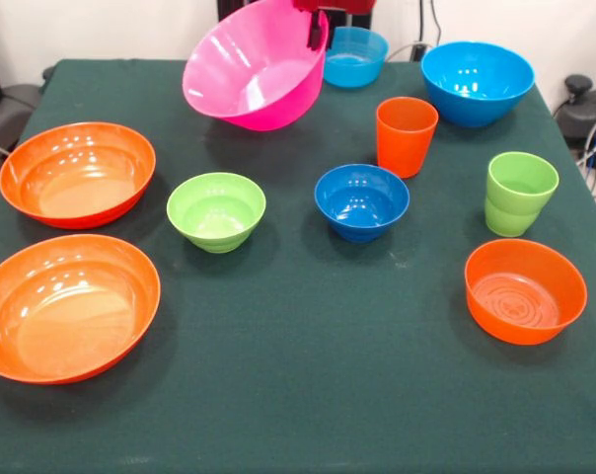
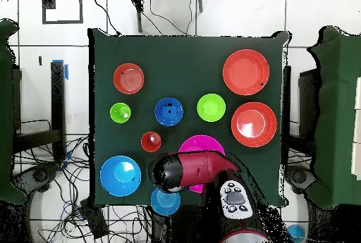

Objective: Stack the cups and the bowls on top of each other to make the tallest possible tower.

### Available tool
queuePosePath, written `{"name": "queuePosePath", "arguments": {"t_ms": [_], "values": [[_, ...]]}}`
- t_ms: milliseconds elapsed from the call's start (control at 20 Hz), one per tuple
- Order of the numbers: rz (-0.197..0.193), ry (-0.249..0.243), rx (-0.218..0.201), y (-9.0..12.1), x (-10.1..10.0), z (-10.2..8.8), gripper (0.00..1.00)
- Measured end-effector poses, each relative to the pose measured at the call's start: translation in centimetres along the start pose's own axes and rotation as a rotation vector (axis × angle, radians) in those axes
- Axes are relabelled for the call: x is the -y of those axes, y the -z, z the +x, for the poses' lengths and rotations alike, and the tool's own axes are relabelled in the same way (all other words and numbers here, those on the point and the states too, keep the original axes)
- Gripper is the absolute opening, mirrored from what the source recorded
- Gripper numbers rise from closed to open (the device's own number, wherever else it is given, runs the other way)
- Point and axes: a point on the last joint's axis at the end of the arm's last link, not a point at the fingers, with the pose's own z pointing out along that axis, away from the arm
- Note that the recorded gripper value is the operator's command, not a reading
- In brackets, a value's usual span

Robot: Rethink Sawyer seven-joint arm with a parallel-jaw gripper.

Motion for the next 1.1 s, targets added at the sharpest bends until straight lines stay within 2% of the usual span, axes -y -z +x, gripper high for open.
{"name": "queuePosePath", "arguments": {"t_ms": [400, 850, 1100], "values": [[-0.003, 0.009, 0.002, 0.1, -0.5, -0.1, 0.0], [-0.004, 0.032, 0.004, 0.1, -2.6, -0.4, 0.0], [-0.011, 0.02, 0.011, 0.6, -3.1, -0.9, 0.0]]}}
